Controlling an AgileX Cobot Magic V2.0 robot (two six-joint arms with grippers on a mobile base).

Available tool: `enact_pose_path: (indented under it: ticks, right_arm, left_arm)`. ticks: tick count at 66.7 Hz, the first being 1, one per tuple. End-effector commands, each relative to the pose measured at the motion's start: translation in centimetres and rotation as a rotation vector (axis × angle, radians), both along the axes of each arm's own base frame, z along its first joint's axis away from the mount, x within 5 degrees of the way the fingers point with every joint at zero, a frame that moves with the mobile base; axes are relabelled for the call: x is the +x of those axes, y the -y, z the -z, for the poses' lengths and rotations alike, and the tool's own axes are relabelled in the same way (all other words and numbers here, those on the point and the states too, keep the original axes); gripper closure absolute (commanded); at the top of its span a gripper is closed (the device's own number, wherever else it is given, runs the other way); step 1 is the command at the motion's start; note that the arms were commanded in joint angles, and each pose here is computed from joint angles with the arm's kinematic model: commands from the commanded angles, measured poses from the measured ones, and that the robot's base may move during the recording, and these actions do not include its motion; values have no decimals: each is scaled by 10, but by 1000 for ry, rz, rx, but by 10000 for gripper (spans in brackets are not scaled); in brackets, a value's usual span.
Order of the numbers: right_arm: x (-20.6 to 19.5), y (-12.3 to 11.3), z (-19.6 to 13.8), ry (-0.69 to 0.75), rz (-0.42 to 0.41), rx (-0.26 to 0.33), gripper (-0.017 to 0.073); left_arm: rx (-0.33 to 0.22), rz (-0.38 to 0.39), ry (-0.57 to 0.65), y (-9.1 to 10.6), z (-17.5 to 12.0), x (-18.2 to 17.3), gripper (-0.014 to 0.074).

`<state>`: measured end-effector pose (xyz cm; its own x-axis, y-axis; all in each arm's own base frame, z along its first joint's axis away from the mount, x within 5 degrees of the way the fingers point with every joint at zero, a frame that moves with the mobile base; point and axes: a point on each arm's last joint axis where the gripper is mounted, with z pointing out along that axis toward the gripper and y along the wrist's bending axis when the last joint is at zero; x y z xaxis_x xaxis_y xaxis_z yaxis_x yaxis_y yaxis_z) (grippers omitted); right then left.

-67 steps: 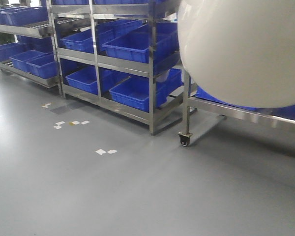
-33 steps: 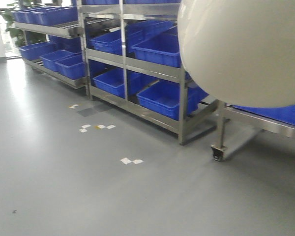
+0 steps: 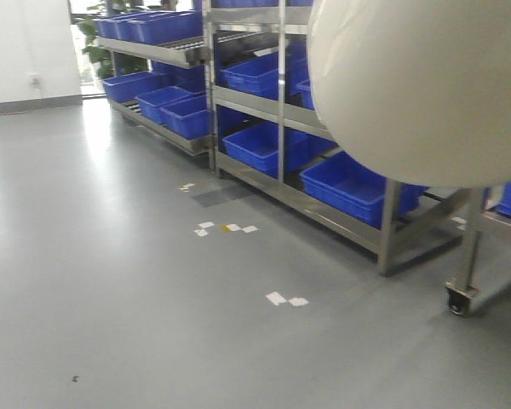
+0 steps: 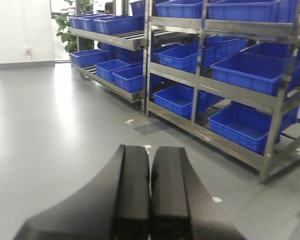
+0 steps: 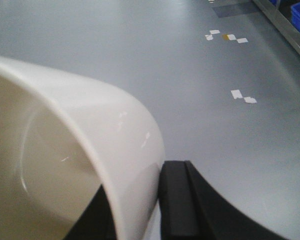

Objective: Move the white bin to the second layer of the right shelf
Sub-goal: 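Carry the bin in the right gripper past the blue-crate racks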

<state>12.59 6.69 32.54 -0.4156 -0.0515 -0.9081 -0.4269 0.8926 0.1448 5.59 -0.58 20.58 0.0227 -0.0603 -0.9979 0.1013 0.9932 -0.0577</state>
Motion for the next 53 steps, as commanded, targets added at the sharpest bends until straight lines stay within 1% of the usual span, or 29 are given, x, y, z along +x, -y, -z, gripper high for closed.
enact_pose_path:
  ticks: [1, 53]
  right_arm:
    - [2, 1, -20, 120, 15, 58, 504]
    - [2, 1, -20, 120, 15, 58, 504]
  left_arm:
    - [-25, 0, 50, 0, 5, 1, 509]
    - [-25, 0, 50, 0, 5, 1, 509]
